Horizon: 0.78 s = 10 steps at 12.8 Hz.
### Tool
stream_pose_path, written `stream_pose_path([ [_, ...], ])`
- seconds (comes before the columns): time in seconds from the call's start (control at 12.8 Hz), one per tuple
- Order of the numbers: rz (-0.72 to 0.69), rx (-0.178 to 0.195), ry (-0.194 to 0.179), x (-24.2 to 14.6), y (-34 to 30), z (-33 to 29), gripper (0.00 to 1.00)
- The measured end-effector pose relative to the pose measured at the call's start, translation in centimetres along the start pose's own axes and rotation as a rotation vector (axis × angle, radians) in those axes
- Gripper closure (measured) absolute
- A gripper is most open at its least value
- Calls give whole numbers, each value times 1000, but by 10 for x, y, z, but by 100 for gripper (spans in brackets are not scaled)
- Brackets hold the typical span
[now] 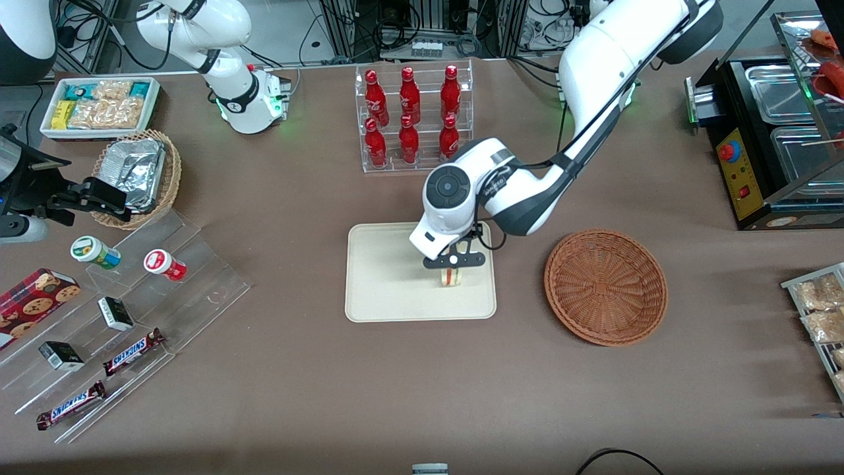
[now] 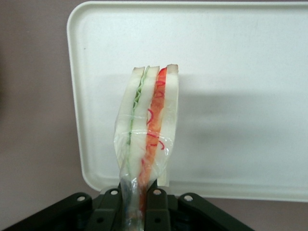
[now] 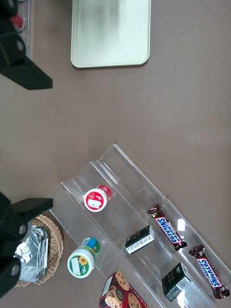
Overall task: Place sandwich from basket to tray
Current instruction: 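Lower the sandwich onto the tray and open the left gripper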
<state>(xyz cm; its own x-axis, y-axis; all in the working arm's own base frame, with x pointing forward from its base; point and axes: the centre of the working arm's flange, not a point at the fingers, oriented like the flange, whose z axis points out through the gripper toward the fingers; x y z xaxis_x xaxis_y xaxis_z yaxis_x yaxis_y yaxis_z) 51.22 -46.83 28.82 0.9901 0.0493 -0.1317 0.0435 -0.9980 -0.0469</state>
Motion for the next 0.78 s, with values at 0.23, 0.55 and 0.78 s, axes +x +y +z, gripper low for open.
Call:
stream_pose_path([
  [0.23,-25,18,11,2,2,14,85],
  [0.55,-42,18,10,2,7,21,85],
  [0.78,-46,5,17,3,9,23,85],
])
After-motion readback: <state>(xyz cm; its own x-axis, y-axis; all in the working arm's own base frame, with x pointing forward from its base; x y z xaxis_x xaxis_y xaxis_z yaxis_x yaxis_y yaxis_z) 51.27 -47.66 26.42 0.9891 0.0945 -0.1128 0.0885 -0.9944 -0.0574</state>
